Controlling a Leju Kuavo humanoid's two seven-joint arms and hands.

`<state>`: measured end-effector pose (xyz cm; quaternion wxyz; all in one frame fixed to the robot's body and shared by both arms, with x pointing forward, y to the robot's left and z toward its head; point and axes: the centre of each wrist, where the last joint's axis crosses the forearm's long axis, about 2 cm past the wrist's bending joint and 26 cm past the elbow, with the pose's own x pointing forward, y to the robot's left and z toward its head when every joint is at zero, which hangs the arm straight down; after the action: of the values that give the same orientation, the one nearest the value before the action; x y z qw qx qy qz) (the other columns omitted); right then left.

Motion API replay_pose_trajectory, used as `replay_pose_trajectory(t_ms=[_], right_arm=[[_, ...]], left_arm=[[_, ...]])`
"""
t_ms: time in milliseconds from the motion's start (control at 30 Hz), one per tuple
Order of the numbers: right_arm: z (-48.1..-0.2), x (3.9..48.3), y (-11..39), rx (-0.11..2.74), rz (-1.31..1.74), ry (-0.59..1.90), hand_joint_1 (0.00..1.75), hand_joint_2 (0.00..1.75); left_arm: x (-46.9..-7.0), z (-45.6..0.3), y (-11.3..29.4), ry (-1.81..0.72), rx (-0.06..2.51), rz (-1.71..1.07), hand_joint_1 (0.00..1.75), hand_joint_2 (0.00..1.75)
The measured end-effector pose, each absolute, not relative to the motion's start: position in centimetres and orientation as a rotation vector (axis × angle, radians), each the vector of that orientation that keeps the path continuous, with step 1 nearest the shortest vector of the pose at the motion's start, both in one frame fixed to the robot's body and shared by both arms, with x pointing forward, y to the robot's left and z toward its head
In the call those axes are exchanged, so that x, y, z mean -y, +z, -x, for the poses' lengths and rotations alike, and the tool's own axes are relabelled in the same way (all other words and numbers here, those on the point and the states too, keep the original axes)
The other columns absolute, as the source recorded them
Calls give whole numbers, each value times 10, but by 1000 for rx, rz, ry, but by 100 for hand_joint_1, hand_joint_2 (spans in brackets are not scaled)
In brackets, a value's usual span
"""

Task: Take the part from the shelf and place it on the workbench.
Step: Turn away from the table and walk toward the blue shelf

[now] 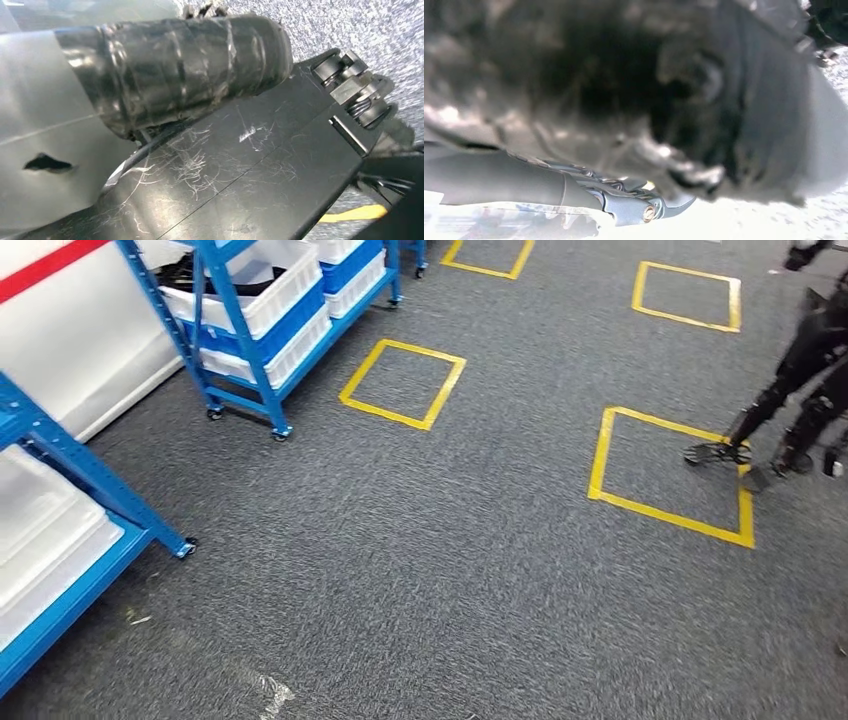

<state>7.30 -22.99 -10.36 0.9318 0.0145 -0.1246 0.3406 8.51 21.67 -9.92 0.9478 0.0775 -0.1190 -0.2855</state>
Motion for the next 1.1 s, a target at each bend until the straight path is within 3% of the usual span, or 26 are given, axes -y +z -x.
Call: replay_pose_trajectory(t_ms=[1100], right_arm=[[-72, 233, -104, 241, -41, 765, 0, 0]], left_arm=[[-212, -89, -98, -631, 229, -156, 0, 0]])
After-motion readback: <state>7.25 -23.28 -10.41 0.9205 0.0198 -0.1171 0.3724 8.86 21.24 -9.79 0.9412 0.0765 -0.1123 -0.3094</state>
